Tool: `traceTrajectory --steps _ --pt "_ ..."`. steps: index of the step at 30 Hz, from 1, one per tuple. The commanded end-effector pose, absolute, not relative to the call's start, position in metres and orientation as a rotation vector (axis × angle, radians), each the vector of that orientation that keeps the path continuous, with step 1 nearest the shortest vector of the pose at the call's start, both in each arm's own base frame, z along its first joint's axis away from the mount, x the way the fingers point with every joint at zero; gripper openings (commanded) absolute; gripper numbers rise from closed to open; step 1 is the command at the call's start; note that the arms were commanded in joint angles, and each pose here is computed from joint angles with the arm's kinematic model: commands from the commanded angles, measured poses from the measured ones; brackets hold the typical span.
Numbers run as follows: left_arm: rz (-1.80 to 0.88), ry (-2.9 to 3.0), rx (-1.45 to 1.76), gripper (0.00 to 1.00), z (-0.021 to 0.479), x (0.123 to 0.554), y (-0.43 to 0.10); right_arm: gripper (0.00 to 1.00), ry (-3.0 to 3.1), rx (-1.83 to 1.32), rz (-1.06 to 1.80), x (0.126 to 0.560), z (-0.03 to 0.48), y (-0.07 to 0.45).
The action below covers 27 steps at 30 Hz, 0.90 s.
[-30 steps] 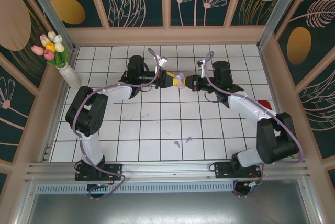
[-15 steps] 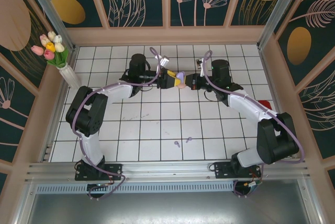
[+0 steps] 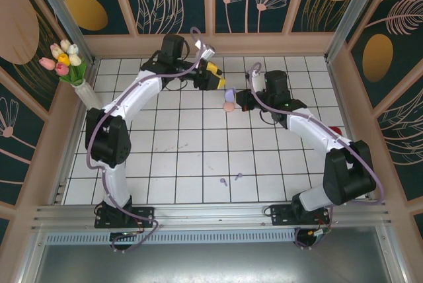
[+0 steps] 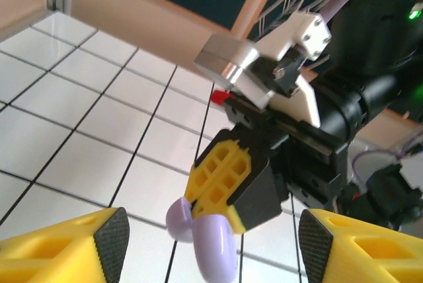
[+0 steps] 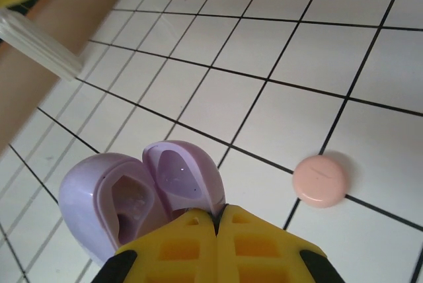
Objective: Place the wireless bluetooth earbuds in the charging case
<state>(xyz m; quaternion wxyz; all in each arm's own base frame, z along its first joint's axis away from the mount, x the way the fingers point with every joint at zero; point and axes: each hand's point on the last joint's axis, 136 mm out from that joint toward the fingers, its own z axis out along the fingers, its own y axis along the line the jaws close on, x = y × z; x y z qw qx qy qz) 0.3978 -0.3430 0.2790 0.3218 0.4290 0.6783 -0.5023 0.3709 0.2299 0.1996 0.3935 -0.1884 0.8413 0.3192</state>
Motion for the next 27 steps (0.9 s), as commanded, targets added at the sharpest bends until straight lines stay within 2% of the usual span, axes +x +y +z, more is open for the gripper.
traceTrajectory --steps 1,18,27 --pt "-1.337 2.003 1.202 0.7 0.225 0.384 -0.334 0.0 2.107 -0.596 0.702 0.372 0.201 0.234" --pt "-1.4 2.124 1.294 0.68 0.184 0.367 -0.332 0.0 2.186 -0.753 0.62 0.365 0.168 0.253" --pt "-1.422 2.165 1.332 0.64 0.163 0.356 -0.343 0.0 2.196 -0.791 0.616 0.363 0.163 0.265"
